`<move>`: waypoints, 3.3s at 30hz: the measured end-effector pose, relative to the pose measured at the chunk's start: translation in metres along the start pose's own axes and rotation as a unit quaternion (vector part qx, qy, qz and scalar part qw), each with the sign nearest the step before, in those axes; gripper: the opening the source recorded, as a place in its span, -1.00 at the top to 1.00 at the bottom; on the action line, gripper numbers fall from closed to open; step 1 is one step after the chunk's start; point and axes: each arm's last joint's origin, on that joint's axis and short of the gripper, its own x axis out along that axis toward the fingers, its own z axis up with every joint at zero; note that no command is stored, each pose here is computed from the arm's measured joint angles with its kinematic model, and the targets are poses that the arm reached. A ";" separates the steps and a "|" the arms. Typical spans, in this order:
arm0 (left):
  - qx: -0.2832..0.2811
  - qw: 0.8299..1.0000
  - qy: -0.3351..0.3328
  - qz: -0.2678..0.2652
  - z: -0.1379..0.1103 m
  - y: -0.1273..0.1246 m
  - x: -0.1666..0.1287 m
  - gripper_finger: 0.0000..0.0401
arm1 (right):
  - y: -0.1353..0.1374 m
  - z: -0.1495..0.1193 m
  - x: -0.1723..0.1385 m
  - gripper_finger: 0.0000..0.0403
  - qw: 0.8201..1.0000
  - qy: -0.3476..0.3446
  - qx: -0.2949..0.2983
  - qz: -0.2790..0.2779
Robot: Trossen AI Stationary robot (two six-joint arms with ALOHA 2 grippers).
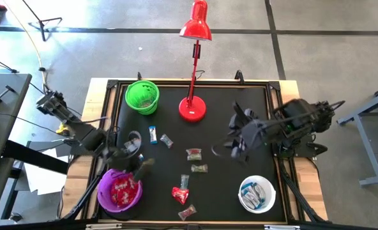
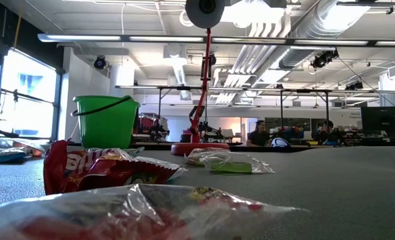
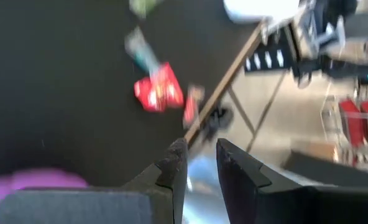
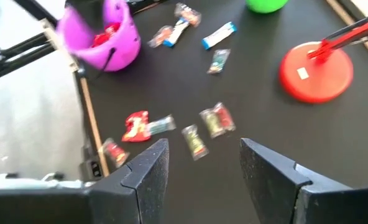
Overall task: Sort candy
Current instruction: Put the red candy into the purple bucket
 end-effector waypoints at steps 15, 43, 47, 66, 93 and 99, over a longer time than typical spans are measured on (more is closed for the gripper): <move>0.133 0.964 -0.176 -0.146 0.082 -0.029 0.026 0.64 | 0.052 -0.061 -0.032 0.05 0.993 0.061 -0.007 0.099; 0.274 0.938 0.196 0.085 0.104 -0.078 0.082 0.51 | 0.067 -0.089 -0.050 0.05 0.989 0.059 -0.061 0.125; 0.306 0.913 0.268 0.035 0.099 -0.075 0.105 0.40 | 0.066 -0.089 -0.050 0.05 0.991 0.051 -0.031 0.116; 0.367 0.882 0.295 -0.001 0.059 -0.090 0.119 0.25 | 0.093 -0.086 0.005 0.05 0.996 0.067 0.035 0.040; 0.362 0.900 0.244 0.014 0.043 -0.100 0.121 0.30 | -0.023 -0.143 0.032 0.05 0.976 0.199 0.028 -0.082; 0.412 0.892 0.183 -0.003 0.068 -0.101 0.125 0.30 | -0.058 -0.173 0.036 0.05 0.985 0.153 0.074 0.019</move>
